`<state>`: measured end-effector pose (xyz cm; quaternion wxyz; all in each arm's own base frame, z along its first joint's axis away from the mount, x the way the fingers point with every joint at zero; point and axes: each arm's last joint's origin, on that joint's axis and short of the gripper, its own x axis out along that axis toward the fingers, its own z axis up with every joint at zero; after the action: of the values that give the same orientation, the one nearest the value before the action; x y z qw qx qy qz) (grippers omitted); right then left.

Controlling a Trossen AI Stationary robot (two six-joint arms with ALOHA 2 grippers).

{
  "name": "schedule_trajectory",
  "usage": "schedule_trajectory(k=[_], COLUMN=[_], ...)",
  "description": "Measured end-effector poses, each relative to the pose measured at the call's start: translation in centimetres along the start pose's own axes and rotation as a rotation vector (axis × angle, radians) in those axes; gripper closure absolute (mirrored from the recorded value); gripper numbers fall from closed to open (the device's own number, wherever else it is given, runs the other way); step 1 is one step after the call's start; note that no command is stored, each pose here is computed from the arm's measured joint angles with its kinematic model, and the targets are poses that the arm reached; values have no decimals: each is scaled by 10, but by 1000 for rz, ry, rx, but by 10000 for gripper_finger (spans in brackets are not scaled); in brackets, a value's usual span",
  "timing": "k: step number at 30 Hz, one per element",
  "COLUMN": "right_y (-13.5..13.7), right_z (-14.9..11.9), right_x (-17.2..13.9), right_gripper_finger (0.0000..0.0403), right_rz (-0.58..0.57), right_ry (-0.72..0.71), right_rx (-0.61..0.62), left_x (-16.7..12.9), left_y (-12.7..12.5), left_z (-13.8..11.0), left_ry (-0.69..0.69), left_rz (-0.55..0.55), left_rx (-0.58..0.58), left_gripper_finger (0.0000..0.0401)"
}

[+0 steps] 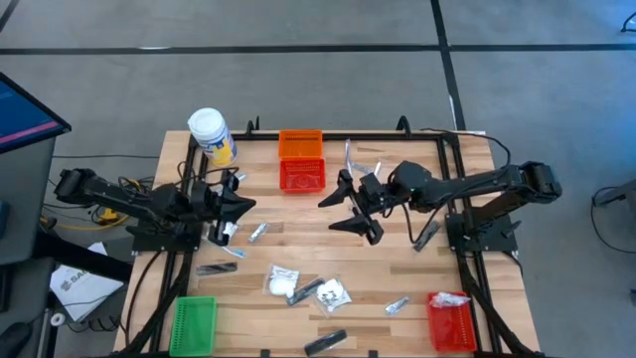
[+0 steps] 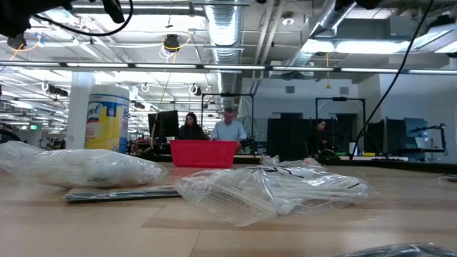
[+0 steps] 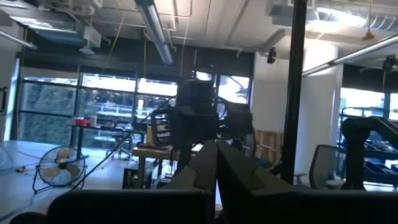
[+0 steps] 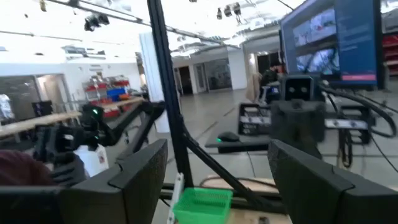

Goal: Pick & Place Travel size toiletries
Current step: Put the nail cutter into the top red basket

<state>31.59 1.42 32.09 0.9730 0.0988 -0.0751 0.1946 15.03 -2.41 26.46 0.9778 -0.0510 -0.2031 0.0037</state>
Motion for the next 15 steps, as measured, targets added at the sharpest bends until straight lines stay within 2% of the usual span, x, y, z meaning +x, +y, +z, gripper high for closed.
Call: schedule_trajectory(k=[5, 11, 15], right_y=[-9, -17, -21], right_z=[-4, -7, -9], right_x=[-2, -5, -7], right_gripper_finger=[132, 132, 132], right_rz=[-86, -162, -180], right_ry=[41, 73, 103], right_rx=[15, 26, 32], left_x=[1, 13, 19], left_y=[1, 0, -1], left_z=[-3, 1, -2], left_ry=[51, 224, 287], left_rz=[30, 83, 98], left_rx=[30, 98, 115], left_gripper_finger=[399, 399, 399])
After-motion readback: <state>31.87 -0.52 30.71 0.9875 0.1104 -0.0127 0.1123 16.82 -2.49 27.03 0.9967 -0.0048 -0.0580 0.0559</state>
